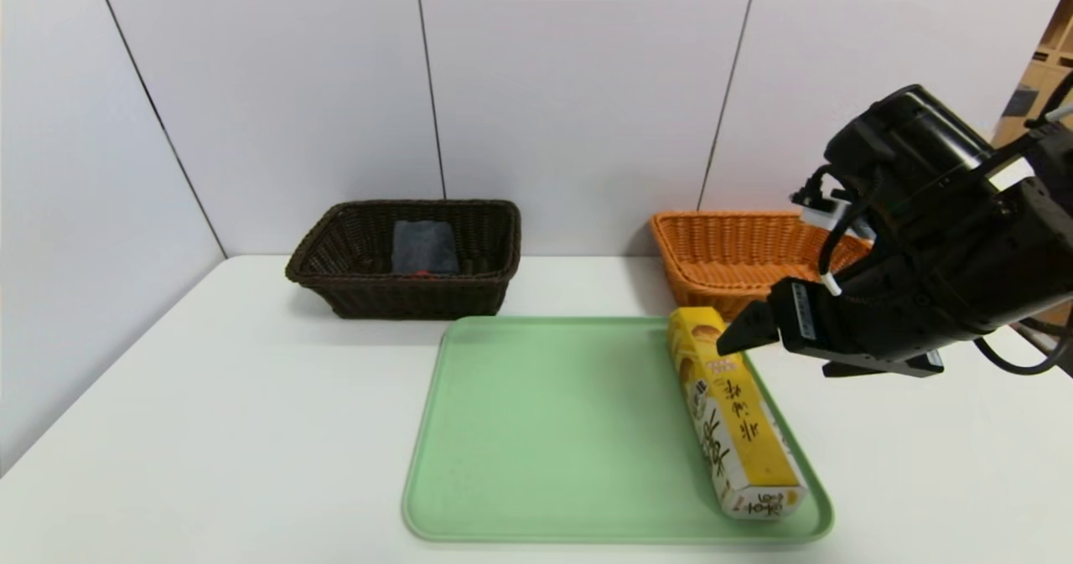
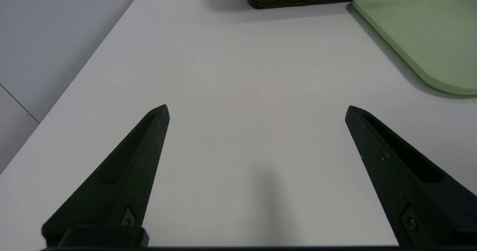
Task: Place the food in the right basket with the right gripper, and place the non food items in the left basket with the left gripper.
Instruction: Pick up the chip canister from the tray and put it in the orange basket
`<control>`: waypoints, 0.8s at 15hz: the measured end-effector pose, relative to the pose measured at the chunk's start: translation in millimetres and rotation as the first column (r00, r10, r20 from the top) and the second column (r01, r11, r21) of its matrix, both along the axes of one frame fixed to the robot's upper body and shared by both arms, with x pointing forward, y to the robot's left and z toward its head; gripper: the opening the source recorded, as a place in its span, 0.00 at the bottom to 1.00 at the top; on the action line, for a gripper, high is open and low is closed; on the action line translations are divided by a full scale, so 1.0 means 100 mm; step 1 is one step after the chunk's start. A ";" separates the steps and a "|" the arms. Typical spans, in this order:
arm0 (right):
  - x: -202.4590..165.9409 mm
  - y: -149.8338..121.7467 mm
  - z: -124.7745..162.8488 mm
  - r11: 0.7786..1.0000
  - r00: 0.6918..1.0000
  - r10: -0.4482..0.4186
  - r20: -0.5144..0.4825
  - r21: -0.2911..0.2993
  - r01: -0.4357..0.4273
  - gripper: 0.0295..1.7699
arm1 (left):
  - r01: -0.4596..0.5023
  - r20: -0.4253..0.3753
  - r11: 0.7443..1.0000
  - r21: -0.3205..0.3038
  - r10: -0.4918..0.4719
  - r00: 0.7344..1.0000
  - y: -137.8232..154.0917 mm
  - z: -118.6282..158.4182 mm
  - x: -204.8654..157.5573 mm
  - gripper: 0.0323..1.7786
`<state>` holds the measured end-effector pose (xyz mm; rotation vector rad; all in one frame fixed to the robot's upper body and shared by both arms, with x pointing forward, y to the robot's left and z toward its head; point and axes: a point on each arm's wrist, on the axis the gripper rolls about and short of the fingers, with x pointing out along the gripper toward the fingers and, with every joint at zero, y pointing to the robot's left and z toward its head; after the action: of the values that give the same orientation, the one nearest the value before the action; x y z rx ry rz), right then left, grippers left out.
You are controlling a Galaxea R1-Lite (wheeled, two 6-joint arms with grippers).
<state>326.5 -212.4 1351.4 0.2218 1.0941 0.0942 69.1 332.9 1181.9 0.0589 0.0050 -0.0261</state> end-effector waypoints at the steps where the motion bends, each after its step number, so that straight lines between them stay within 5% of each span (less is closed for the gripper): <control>1: 0.02 0.04 -0.02 0.999 0.999 -0.036 -0.032 -0.011 0.036 0.96 | 0.000 0.000 1.000 0.000 0.000 1.000 0.00 0.00 0.00 0.95; 12: 0.35 0.28 -0.44 0.985 0.988 -0.106 -0.109 -0.151 0.089 0.96 | 0.000 0.000 1.000 0.001 0.000 1.000 0.00 0.00 0.00 0.95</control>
<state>361.8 -184.5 1307.3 0.1504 1.1989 -0.0874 69.1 332.9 1181.9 0.0595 0.0050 -0.0263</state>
